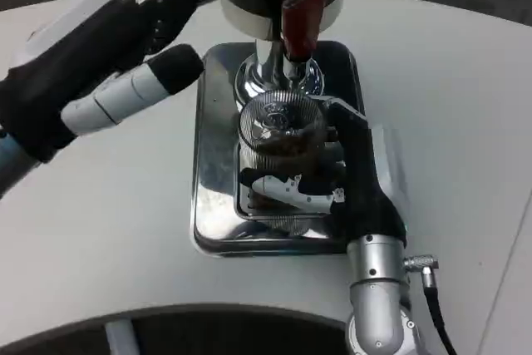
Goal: Grasp the cup under the faucet to collect the drink, then remove the cup.
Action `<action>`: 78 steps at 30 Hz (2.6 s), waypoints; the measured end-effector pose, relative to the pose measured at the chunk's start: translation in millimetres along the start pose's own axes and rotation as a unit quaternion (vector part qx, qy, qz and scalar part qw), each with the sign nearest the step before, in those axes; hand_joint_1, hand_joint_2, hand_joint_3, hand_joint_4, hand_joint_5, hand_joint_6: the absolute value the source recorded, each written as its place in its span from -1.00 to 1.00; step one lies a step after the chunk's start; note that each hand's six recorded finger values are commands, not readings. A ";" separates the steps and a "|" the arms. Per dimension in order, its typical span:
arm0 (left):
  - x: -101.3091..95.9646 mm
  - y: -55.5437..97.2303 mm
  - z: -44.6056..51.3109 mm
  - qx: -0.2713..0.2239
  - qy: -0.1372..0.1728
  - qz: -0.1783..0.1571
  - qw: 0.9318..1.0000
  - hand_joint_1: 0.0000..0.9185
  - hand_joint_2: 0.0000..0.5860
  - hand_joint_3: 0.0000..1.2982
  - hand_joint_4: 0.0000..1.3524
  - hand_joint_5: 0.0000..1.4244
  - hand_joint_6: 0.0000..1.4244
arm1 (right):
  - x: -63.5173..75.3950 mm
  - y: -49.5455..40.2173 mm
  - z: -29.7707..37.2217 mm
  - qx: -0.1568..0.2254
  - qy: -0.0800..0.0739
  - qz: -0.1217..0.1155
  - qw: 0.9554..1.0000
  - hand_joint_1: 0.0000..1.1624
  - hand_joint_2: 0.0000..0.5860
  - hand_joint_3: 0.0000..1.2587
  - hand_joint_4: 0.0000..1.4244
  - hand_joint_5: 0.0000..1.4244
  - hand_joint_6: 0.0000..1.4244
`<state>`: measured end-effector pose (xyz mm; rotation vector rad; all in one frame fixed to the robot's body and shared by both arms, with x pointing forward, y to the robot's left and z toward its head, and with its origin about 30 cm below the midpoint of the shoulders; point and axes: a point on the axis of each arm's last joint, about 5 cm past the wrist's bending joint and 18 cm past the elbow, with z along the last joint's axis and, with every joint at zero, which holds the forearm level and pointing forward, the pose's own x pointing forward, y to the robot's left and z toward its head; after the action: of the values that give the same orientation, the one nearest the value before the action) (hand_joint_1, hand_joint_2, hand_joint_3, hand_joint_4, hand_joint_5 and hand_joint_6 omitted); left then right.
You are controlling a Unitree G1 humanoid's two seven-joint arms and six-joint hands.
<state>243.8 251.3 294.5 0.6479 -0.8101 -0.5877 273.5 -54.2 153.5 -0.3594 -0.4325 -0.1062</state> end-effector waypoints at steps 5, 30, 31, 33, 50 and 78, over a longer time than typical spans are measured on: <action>-16.9 -3.1 3.6 0.008 0.021 0.009 1.000 -1.00 -0.58 -1.00 -1.00 -1.00 -1.00 | -0.7 -0.5 0.5 0.000 -0.001 -0.002 1.000 0.91 -0.60 0.00 0.19 0.32 0.78; -74.0 -27.2 11.4 0.067 0.139 -0.021 0.988 -1.00 -0.55 -1.00 -1.00 -1.00 -1.00 | -15.2 -11.7 10.6 -0.026 -0.031 0.017 0.999 0.95 -0.61 0.01 0.23 0.32 0.86; -75.3 -29.4 12.5 0.074 0.143 -0.026 0.987 -1.00 -0.55 -1.00 -1.00 -1.00 -1.00 | -16.8 -12.8 11.2 -0.026 -0.032 0.018 0.999 0.95 -0.61 0.01 0.23 0.32 0.86; -77.3 -33.9 14.2 0.085 0.151 -0.039 0.984 -1.00 -0.55 -1.00 -1.00 -1.00 -1.00 | -19.5 -14.9 12.1 -0.026 -0.032 0.023 0.999 0.96 -0.63 0.00 0.25 0.32 0.86; -76.2 -49.9 21.6 0.190 0.169 -0.114 0.960 -1.00 -0.58 -1.00 -1.00 -1.00 -1.00 | -47.8 -49.2 21.9 -0.033 -0.055 0.070 0.996 0.98 -0.61 0.01 0.26 0.32 0.87; -98.6 -79.0 50.4 0.280 0.256 -0.101 0.920 -1.00 -0.72 -1.00 -1.00 -1.00 -1.00 | -82.6 -83.6 57.6 0.001 -0.069 0.127 0.989 0.98 -0.61 0.02 0.26 0.32 0.84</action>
<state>130.9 252.4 218.6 1.3610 -0.4065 -0.3345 161.6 -109.1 193.5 -0.4180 -0.5197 0.1684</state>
